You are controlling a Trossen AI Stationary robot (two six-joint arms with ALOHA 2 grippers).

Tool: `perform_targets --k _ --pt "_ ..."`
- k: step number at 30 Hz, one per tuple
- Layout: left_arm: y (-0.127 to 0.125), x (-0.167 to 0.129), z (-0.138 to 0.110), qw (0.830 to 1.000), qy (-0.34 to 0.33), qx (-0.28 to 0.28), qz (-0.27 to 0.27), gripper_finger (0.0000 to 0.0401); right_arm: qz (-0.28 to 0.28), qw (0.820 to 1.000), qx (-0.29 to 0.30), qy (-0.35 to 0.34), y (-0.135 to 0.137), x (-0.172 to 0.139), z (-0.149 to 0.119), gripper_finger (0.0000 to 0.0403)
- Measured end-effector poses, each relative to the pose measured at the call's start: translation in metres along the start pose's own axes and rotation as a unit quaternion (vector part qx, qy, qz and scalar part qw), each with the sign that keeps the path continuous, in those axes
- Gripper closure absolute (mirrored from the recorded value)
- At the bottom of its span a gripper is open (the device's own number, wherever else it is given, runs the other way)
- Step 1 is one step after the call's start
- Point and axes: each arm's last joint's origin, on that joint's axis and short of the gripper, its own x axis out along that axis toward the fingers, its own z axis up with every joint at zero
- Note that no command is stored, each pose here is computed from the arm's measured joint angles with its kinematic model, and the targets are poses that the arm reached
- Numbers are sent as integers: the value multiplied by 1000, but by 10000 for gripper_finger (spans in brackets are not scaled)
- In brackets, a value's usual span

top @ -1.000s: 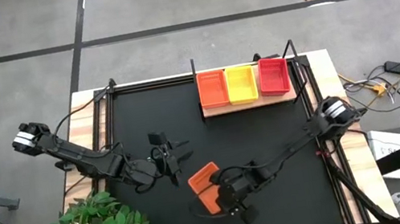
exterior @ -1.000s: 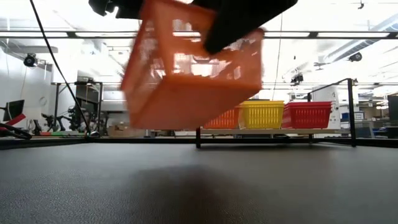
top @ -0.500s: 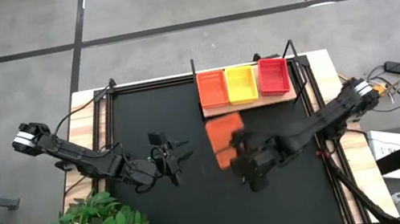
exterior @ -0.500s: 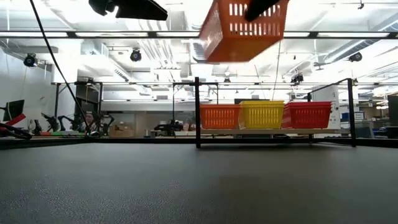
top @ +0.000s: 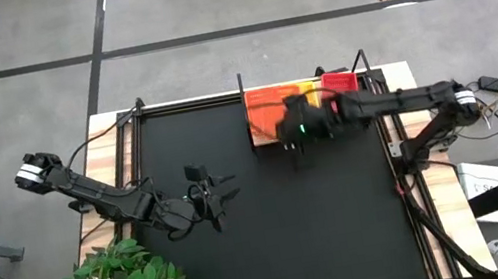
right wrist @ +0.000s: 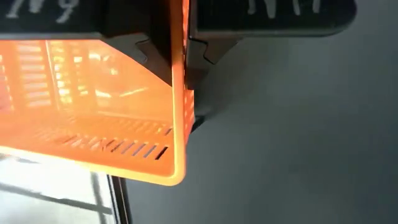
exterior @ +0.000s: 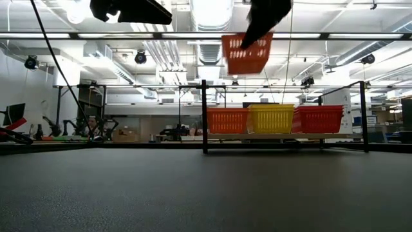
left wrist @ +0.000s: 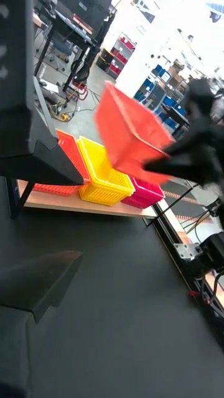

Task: Stack baskets on shelf by color
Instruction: Stack the orange bin on the stacked orange bins on the shelf

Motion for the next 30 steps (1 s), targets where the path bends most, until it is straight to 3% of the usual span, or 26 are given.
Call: perform_targets --k 6,12,30 --pt "0 -1 -3 1000 2 2 0 233 56 997 28 -54 -58 36 -15 394" --pt "2 -3 -4 1000 1 1 0 233 77 992 61 -82 -95 68 -37 394" --pt "5 -4 -2 1000 -4 -6 3 233 86 994 50 -33 -99 136 -52 389"
